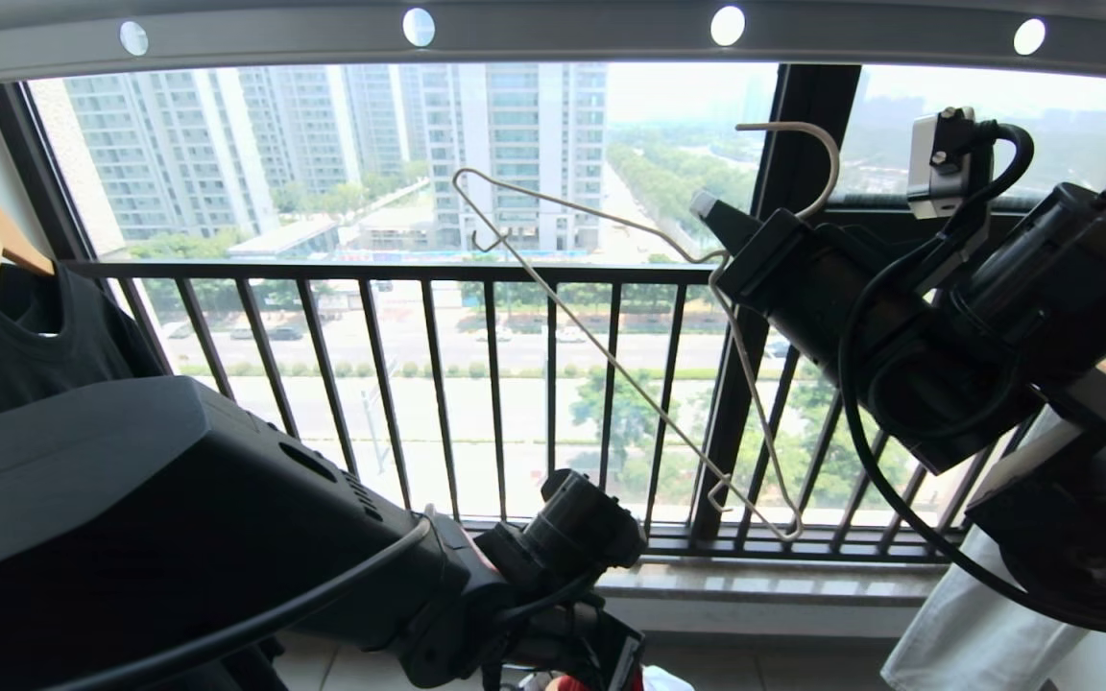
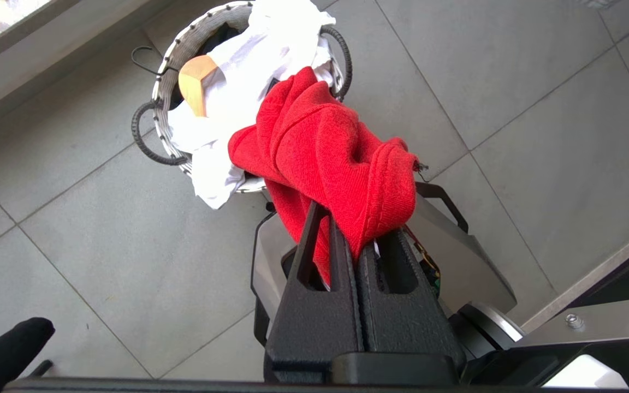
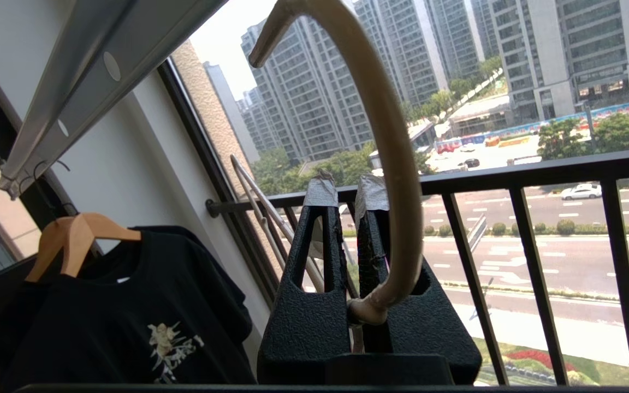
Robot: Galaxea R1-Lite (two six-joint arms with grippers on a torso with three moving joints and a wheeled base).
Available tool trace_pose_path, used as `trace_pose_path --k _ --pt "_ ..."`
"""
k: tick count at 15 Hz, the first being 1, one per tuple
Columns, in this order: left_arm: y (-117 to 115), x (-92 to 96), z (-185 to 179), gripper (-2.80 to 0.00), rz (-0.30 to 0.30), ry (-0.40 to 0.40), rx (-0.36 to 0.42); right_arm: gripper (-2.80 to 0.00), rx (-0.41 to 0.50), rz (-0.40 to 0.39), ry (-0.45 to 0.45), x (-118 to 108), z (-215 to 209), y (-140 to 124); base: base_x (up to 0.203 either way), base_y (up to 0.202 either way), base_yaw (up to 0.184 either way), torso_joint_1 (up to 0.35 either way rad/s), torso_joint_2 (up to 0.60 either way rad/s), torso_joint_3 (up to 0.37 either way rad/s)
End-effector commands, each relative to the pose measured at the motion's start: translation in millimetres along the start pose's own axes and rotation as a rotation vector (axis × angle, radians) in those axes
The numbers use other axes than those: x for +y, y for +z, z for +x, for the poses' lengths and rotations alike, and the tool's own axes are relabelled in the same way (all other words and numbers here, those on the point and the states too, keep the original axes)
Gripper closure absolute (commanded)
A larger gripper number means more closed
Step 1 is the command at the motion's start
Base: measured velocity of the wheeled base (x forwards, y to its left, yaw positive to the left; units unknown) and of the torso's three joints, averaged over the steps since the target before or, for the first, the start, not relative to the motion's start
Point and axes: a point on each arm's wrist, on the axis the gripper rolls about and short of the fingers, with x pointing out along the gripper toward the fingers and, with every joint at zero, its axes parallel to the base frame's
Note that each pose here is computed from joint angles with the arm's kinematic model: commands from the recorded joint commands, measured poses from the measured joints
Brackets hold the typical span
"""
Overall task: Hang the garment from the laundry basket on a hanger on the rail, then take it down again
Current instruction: Take the clothes off the clothes rack, then put clothes in the basket
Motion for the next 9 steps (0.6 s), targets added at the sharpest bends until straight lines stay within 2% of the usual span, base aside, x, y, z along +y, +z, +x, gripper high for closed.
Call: trace_pose_path --k 1,2,4,7,9 --pt "12 5.3 -24 0.00 -0.013 0.002 -0.072 0.00 0.001 -0.019 -0.024 -9 2 -1 0.000 0.000 0.000 0.000 0.00 0.000" --pt "15 9.4 -29 0.00 -0.011 0.038 -0.093 0.00 0.008 -0.054 -0.045 -15 4 -3 0.000 0.000 0.000 0.000 0.00 0.000" --pt "15 17.8 -25 0.00 0.030 0.153 -0.102 0.00 0.006 -0.108 -0.079 -26 4 0 0.000 0.000 0.000 0.000 0.00 0.000" --pt "15 24.5 -12 0.00 0.019 0.174 -0.097 0.00 0.002 -0.180 -0.134 -44 4 6 0.000 0.000 0.000 0.000 0.00 0.000" --pt "18 27.0 3 0.00 0.006 0.163 -0.177 0.00 0.016 -0.199 -0.155 -50 4 8 0.000 0.000 0.000 0.000 0.00 0.000"
